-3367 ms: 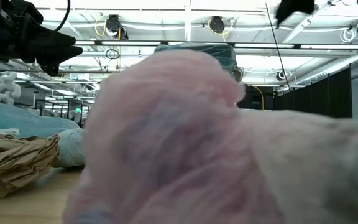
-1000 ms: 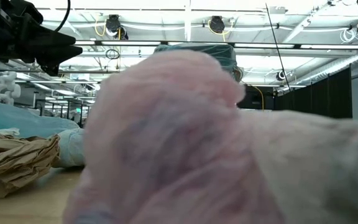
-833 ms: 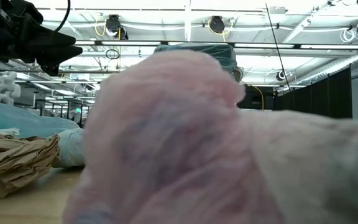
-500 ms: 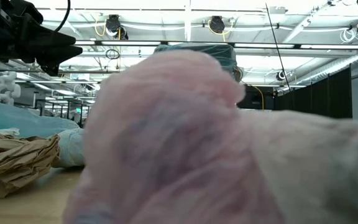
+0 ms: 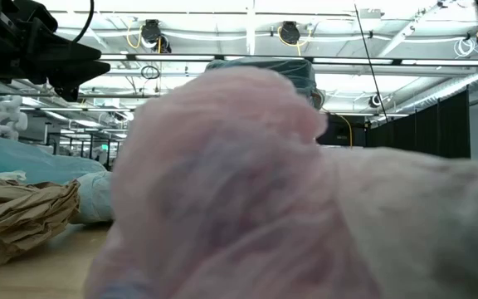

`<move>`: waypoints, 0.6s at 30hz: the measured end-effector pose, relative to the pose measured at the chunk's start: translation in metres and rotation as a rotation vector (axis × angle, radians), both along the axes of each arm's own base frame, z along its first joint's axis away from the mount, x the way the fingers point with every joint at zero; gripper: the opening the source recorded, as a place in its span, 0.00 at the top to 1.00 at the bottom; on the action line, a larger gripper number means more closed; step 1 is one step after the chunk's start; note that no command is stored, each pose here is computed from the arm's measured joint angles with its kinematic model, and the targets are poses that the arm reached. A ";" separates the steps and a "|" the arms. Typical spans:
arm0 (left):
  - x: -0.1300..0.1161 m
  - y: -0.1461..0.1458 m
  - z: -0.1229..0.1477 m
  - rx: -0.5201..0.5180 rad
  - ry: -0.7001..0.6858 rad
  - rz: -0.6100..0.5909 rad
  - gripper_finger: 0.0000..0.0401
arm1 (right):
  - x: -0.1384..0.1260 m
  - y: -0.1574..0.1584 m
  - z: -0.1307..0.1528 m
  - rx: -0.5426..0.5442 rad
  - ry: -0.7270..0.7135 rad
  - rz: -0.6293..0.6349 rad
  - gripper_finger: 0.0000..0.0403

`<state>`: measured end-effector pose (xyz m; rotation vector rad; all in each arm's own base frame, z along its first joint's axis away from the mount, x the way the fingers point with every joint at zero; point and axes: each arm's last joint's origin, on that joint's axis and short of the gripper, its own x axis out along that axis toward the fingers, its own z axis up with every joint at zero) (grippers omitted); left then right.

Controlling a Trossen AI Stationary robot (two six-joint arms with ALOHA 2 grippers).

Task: Place trash/remove bag and relplace
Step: Put the white paper into the trash bin

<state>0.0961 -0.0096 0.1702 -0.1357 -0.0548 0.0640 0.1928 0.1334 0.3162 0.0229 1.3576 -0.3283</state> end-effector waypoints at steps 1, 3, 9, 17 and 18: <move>0.000 0.000 0.000 0.000 0.000 0.000 0.61 | 0.004 -0.005 0.006 -0.007 -0.029 -0.012 1.00; 0.000 0.000 0.000 0.000 0.000 0.000 0.61 | 0.013 -0.015 0.017 -0.029 -0.082 -0.038 1.00; 0.000 0.000 0.000 0.000 0.000 0.000 0.61 | 0.045 -0.059 0.037 -0.050 -0.230 -0.129 1.00; 0.000 0.000 0.000 0.000 0.000 0.000 0.61 | 0.093 -0.117 0.070 -0.091 -0.621 -0.100 1.00; 0.000 0.000 0.000 0.000 0.000 0.000 0.61 | 0.097 -0.125 0.074 -0.108 -0.668 -0.097 1.00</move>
